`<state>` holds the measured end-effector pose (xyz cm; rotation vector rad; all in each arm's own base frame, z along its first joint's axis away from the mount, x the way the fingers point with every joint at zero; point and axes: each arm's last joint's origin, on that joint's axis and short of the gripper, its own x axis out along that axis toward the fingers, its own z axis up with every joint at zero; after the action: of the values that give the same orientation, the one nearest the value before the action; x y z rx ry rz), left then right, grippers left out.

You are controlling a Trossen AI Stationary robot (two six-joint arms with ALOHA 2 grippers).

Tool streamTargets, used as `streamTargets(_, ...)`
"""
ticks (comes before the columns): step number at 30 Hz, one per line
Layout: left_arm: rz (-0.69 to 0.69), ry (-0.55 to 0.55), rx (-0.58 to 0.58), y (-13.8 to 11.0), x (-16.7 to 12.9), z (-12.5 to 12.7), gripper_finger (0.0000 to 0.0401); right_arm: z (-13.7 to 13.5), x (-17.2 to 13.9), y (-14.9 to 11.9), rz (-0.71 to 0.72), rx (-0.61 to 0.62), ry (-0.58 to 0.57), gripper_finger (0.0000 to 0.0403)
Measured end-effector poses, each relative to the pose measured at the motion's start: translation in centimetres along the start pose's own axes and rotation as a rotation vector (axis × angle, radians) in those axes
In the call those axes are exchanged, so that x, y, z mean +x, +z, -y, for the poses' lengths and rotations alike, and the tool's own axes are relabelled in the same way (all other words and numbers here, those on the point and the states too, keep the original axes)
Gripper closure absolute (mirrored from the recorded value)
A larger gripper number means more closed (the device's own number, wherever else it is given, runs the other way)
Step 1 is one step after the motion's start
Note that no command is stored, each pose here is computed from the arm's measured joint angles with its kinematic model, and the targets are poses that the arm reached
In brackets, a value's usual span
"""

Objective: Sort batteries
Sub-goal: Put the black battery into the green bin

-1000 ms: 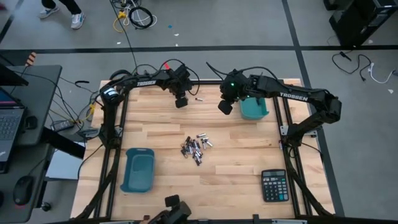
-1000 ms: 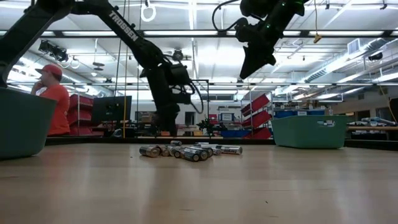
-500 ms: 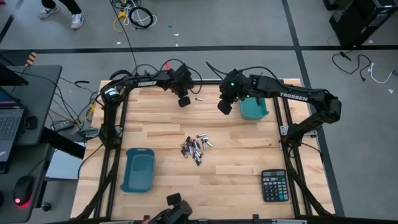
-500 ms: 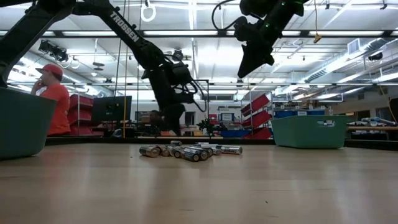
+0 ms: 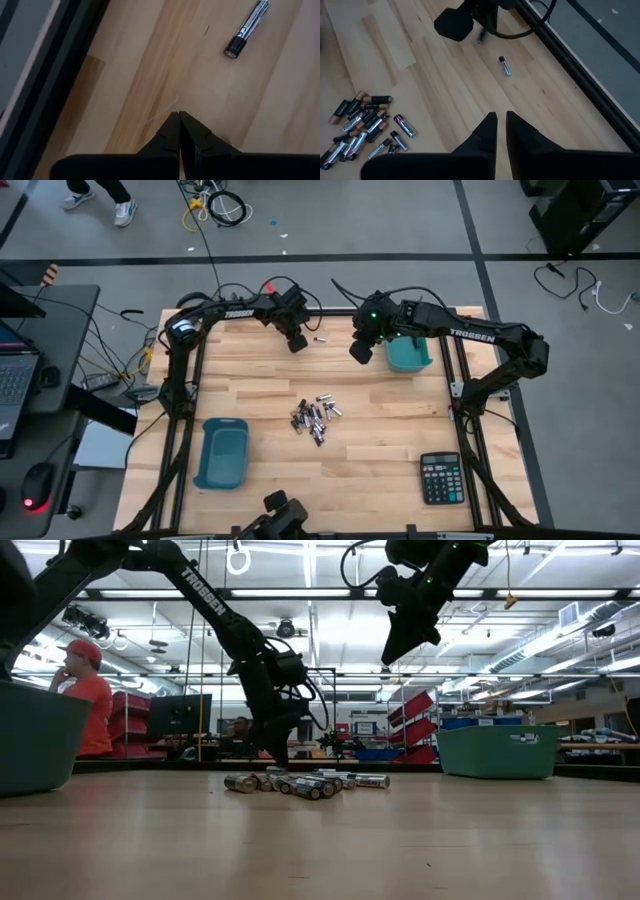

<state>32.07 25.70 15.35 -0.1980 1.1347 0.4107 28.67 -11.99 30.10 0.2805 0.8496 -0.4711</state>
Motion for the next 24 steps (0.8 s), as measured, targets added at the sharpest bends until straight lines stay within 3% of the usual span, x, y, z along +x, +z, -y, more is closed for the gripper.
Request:
streamTargets(9,-0.04,-0.019,-0.003,-0.4,0.0,0.1,0.0401,-0.1,0.0,0.0,0.001,-0.004,0.002,0.0376)
streamTargets(13,-0.117,-0.034,0.004,-1.1,-1.7,0.4,0.0401,-0.1,0.0,0.2,0.023,-0.011,0.005,0.0376)
streamTargets(17,-0.148,-0.047,0.093,-1.4,-5.3,0.7,0.0401,-0.2,0.0,0.5,0.056,-0.031,0.009,0.0378)
streamTargets(21,-0.145,-0.084,0.31,-2.2,-9.2,1.2,0.0401,-0.2,0.0,0.7,0.073,-0.036,0.01,0.0376)
streamTargets(24,-0.156,-0.101,0.362,-3.6,-9.4,1.5,0.0395,-0.2,0.0,0.7,0.078,-0.036,0.011,0.0375)
